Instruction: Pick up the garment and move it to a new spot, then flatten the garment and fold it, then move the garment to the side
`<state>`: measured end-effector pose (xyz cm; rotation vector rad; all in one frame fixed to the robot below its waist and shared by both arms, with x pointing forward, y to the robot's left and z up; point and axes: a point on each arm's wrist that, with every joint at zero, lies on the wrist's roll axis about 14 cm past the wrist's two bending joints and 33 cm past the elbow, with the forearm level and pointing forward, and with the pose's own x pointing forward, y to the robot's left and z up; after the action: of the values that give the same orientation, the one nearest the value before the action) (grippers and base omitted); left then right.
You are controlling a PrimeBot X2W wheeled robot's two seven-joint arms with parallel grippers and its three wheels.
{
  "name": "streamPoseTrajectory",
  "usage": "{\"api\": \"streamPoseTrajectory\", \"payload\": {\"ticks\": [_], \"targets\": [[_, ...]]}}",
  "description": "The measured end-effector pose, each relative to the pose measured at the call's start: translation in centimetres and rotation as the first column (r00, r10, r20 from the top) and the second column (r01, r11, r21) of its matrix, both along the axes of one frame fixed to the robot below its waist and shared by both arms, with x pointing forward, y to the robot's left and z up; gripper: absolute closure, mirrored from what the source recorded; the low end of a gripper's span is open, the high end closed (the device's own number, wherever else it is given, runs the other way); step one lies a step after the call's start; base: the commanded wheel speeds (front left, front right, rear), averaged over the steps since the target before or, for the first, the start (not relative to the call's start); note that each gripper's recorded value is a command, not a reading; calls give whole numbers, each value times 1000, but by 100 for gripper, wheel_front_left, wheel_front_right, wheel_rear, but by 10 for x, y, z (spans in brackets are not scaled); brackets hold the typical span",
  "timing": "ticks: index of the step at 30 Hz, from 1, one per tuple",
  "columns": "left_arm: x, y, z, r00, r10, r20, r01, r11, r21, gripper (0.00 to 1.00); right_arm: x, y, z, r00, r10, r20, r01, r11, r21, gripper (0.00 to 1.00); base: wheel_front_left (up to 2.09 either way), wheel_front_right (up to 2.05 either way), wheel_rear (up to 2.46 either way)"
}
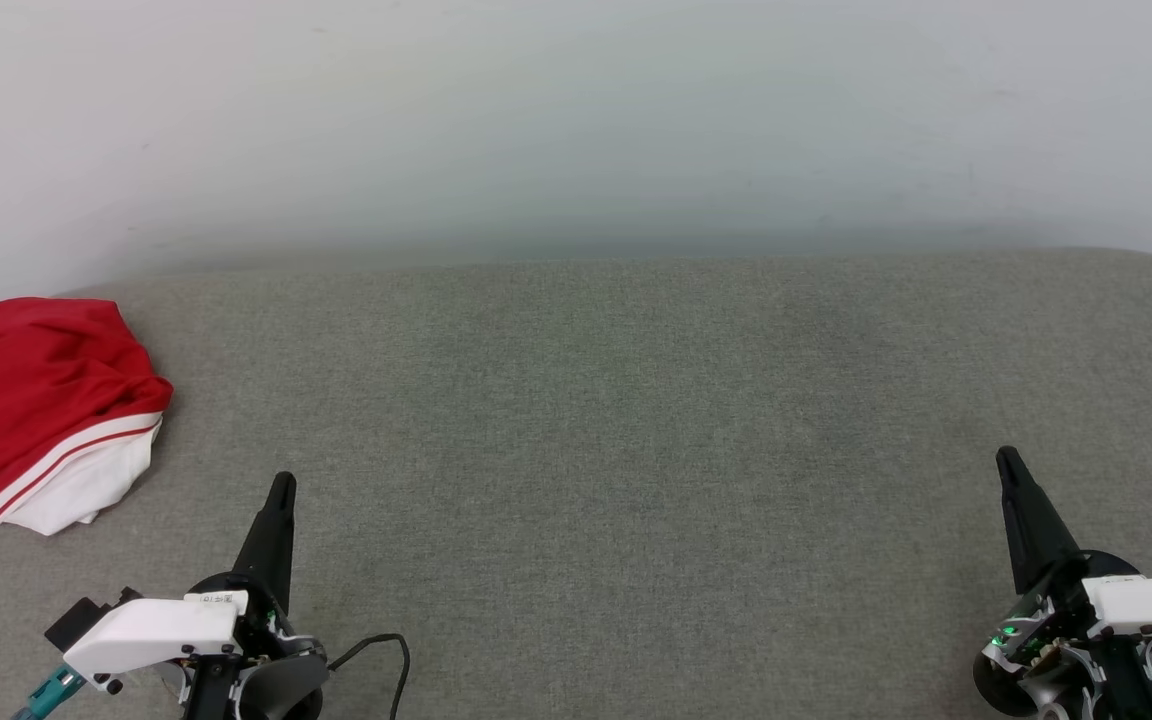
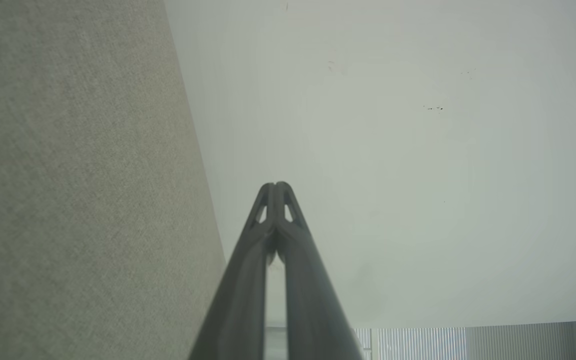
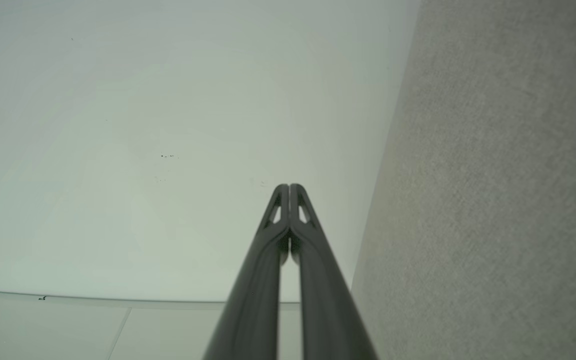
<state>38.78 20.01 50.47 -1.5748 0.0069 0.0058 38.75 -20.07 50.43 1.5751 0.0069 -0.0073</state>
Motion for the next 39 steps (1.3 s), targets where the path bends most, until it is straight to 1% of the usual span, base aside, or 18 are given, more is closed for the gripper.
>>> {"api": "streamPoseTrajectory", "payload": {"ticks": [39], "targets": [[0,0,0,1000,0,0,0,1000,0,100,0,0,0,1000,0,0,0,1000,0,100,0,0,0]]}}
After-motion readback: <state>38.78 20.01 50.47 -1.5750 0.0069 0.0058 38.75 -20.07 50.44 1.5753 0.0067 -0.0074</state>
